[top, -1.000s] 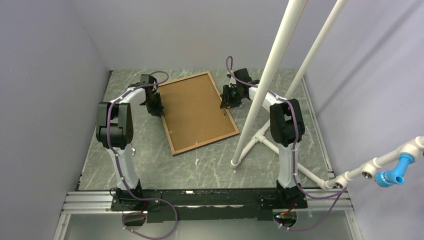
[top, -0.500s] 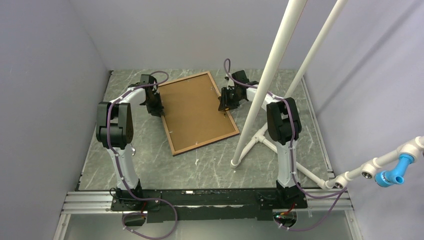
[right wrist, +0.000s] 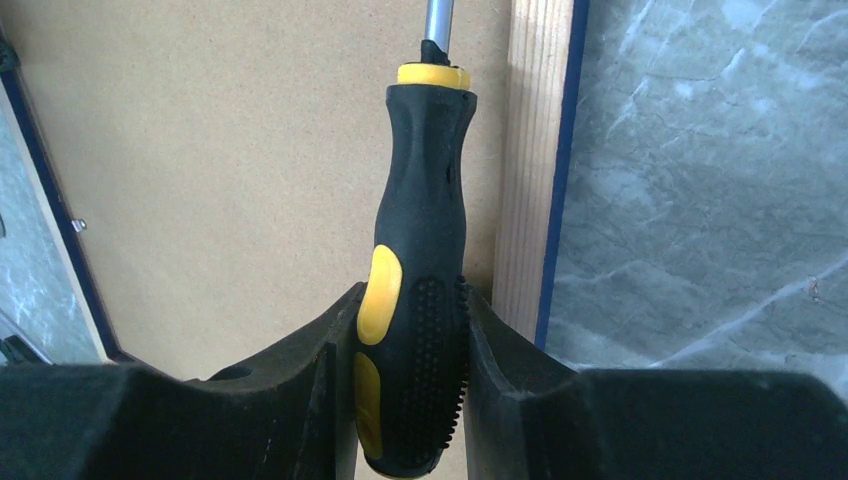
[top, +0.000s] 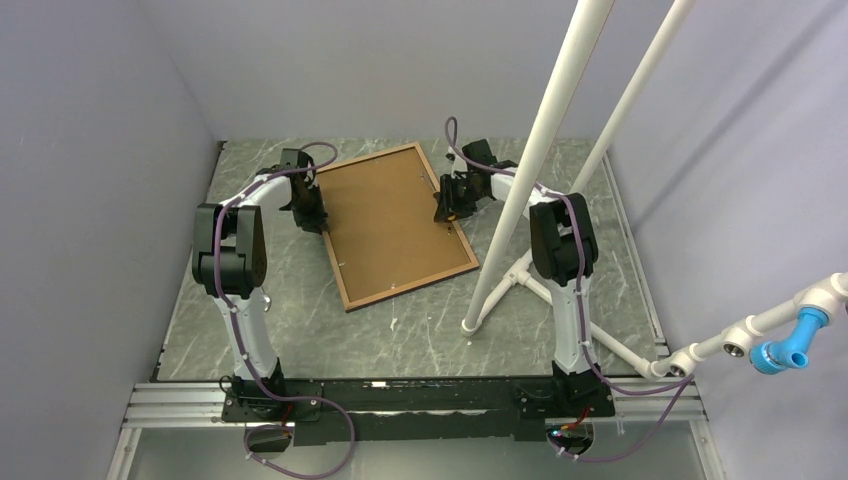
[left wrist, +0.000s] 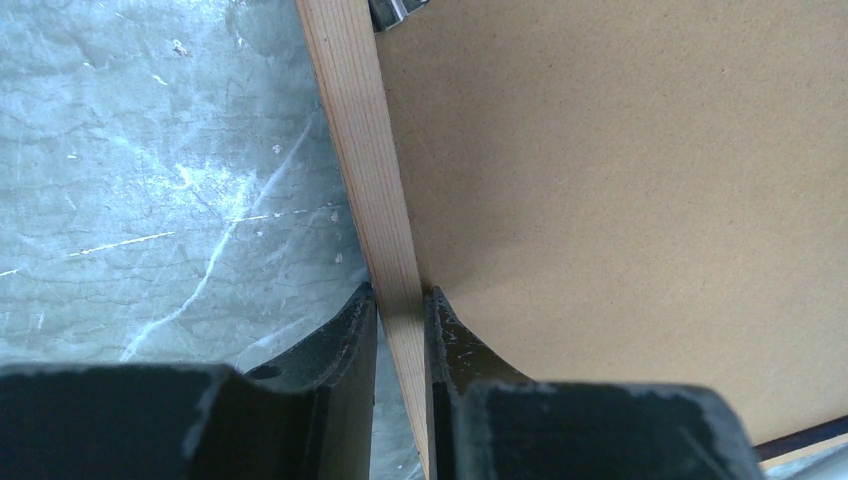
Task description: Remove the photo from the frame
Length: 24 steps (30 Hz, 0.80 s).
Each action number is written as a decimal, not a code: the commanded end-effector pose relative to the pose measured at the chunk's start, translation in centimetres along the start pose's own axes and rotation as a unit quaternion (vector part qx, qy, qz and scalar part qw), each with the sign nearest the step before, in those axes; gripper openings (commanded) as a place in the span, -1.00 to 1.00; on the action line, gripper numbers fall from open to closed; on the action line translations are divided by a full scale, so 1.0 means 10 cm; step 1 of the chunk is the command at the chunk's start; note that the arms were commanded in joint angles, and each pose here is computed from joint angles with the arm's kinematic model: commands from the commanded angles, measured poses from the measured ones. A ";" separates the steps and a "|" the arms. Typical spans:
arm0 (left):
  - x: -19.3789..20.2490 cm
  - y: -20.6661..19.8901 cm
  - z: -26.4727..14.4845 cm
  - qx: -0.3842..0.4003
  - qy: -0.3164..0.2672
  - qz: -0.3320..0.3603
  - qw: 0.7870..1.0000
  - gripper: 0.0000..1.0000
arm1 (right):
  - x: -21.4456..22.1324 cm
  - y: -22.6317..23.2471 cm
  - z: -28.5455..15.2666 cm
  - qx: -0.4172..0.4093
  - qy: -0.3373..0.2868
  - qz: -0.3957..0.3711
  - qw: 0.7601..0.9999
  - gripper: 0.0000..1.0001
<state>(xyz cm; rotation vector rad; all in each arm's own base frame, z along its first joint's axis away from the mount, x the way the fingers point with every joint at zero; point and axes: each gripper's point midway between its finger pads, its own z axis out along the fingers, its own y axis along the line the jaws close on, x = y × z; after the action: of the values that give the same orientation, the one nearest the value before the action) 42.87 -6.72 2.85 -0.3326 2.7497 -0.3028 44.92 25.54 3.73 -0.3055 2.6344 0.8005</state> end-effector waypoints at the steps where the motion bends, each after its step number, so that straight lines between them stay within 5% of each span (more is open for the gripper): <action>1: -0.01 -0.09 0.02 0.012 0.002 0.030 0.999 -1.00 | -0.03 0.24 0.02 -0.042 0.003 -0.048 0.998 -1.00; 10: -0.07 0.03 -0.04 -0.023 -0.003 0.039 0.999 -0.90 | -0.45 0.14 -0.80 0.057 -0.127 0.007 0.990 -1.00; 18: -0.21 0.04 -0.41 -0.036 -0.054 0.058 0.996 0.29 | 0.22 -0.17 -1.36 0.148 -0.143 0.027 0.978 -1.00; 24: -0.05 -0.01 -0.72 -0.010 -0.085 0.056 0.995 0.73 | 0.78 -0.15 -1.51 0.135 -0.134 0.020 0.982 -1.00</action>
<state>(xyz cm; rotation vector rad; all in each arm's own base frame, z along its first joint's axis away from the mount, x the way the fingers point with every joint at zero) 41.66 -5.27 5.82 -0.2232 2.7015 -0.1733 35.99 15.68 11.89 -0.0554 2.4710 0.4672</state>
